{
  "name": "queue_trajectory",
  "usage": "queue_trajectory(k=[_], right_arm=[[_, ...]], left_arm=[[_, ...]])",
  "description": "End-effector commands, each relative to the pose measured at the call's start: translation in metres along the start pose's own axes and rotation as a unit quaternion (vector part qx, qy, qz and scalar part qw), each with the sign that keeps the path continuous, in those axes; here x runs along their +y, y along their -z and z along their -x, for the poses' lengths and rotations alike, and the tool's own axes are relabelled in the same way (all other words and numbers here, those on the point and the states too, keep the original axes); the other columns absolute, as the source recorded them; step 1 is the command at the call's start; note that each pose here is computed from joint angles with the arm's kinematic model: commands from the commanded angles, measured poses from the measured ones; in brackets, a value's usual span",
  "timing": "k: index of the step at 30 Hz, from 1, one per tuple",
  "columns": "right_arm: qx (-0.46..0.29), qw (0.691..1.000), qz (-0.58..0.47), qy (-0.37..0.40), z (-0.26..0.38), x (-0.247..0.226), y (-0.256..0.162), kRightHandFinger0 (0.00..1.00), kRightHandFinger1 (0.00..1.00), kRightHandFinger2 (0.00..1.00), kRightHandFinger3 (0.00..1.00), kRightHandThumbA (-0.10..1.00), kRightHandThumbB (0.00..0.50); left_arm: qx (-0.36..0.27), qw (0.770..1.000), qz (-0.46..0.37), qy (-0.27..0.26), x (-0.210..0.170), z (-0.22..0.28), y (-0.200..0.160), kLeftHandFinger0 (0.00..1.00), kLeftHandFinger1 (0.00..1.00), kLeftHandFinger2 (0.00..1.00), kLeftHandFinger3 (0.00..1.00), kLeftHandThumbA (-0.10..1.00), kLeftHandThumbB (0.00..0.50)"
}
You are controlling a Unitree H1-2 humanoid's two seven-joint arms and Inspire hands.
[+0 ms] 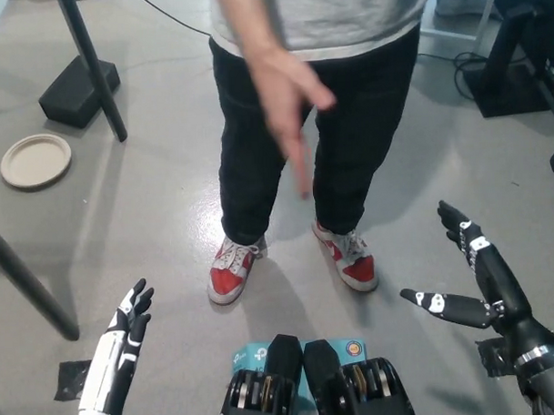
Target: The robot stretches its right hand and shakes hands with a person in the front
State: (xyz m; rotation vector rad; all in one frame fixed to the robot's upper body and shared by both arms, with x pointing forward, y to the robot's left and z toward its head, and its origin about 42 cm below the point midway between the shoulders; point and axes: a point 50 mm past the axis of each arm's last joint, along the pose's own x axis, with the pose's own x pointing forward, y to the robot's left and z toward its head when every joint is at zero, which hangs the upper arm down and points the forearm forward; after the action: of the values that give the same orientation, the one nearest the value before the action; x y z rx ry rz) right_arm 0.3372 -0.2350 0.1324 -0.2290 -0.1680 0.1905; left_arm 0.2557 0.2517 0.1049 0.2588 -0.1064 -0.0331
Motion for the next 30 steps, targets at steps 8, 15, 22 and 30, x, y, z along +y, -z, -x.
queue_trajectory(k=[8,15,22,30], right_arm=[[-0.081,0.996,-0.030,0.030,-0.026,-0.001,-0.100,1.00,1.00,1.00,1.00,1.00,0.371],[-0.098,0.995,-0.018,0.004,-0.059,0.010,-0.138,1.00,1.00,1.00,1.00,1.00,0.401],[-0.084,0.995,-0.049,-0.022,-0.092,0.014,-0.154,1.00,1.00,1.00,1.00,1.00,0.394],[-0.063,0.997,-0.031,-0.028,-0.142,0.024,-0.157,1.00,1.00,1.00,1.00,1.00,0.398]], left_arm=[[-0.112,0.992,0.043,-0.023,0.004,0.007,-0.048,1.00,1.00,1.00,1.00,1.00,0.198],[-0.070,0.997,0.006,-0.043,0.009,0.006,-0.017,1.00,1.00,1.00,1.00,1.00,0.162],[-0.066,0.997,0.005,-0.039,0.011,0.002,-0.008,1.00,1.00,1.00,1.00,1.00,0.136],[-0.065,0.997,-0.003,-0.038,0.015,-0.004,-0.012,1.00,1.00,1.00,1.00,1.00,0.147]])
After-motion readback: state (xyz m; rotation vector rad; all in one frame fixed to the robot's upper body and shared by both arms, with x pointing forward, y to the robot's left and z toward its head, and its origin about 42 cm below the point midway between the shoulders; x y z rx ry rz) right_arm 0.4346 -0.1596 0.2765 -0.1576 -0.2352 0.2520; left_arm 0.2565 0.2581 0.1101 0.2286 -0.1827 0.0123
